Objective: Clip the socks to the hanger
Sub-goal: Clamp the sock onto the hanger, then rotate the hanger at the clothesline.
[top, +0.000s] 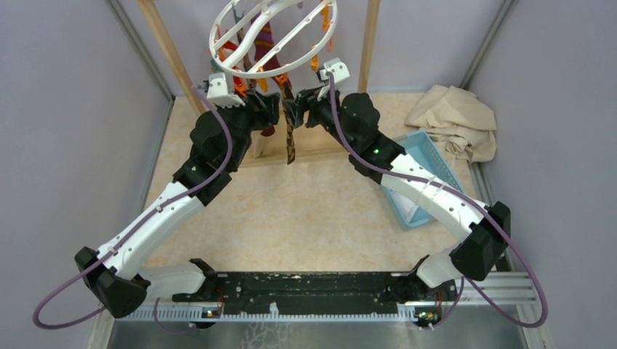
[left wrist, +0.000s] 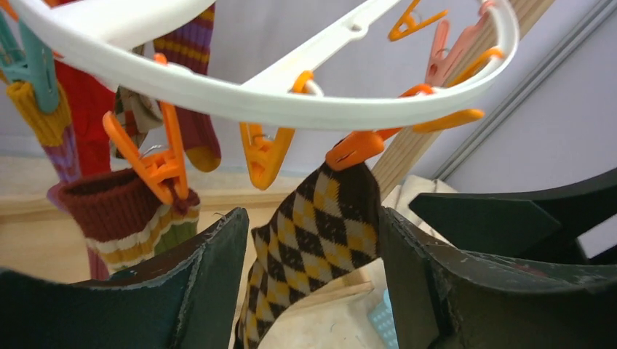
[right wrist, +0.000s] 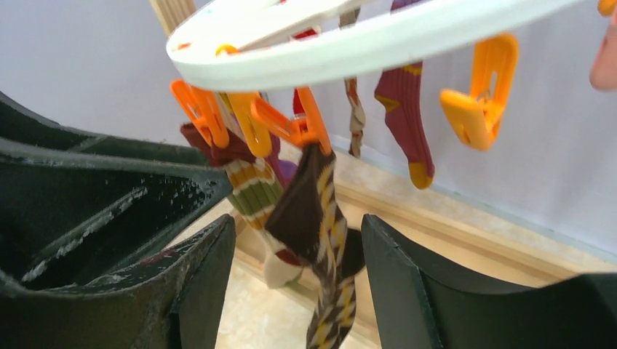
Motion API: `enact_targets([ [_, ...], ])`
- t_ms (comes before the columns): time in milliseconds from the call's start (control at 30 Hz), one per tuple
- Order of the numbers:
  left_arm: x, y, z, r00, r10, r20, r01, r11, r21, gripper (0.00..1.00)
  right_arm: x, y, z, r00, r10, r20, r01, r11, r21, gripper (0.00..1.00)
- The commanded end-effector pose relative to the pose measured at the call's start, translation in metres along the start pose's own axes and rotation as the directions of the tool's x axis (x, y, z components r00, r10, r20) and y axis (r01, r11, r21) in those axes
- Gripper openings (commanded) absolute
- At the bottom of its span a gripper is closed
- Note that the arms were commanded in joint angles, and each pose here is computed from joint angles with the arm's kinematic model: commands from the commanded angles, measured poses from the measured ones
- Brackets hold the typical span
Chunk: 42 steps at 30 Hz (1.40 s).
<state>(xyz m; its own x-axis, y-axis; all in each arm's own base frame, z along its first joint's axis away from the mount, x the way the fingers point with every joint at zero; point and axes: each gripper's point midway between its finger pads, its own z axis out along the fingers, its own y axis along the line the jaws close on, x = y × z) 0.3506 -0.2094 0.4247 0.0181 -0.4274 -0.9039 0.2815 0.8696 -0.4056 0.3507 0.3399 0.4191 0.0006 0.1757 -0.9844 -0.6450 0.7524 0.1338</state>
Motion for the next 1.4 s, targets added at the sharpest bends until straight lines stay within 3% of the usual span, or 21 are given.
enact_targets([
  [0, 0.010, 0.019, -0.005, 0.998, 0.052, -0.020, -0.053, 0.996, -0.067, 0.72, -0.042, 0.000, -0.023, 0.991, 0.028, 0.128, -0.030, 0.999, 0.015, 0.64],
  [300, 0.046, 0.046, -0.006, 0.996, 0.040, -0.084, -0.050, 0.991, -0.128, 0.72, -0.031, -0.036, -0.061, 0.993, 0.023, 0.118, -0.038, 0.991, 0.130, 0.64],
  [467, 0.065, 0.059, 0.002, 0.990, 0.053, -0.130, -0.072, 0.986, -0.152, 0.81, 0.003, -0.079, -0.078, 0.992, 0.113, 0.051, -0.122, 0.966, 0.227, 0.62],
  [733, 0.101, 0.089, 0.029, 0.963, -0.124, -0.240, 0.083, 0.981, -0.173, 0.81, 0.052, -0.108, -0.099, 0.986, 0.167, -0.025, -0.152, 0.941, 0.302, 0.56],
  [1100, 0.082, 0.160, 0.029, 0.951, -0.227, -0.209, 0.153, 0.935, -0.318, 0.82, 0.081, -0.108, -0.101, 0.978, 0.198, -0.066, -0.170, 0.938, 0.301, 0.51],
  [1367, 0.028, 0.199, 0.038, 0.938, -0.325, -0.122, 0.264, 0.896, -0.357, 0.82, 0.050, -0.097, -0.075, 0.984, 0.174, -0.036, -0.161, 0.960, 0.230, 0.50],
])
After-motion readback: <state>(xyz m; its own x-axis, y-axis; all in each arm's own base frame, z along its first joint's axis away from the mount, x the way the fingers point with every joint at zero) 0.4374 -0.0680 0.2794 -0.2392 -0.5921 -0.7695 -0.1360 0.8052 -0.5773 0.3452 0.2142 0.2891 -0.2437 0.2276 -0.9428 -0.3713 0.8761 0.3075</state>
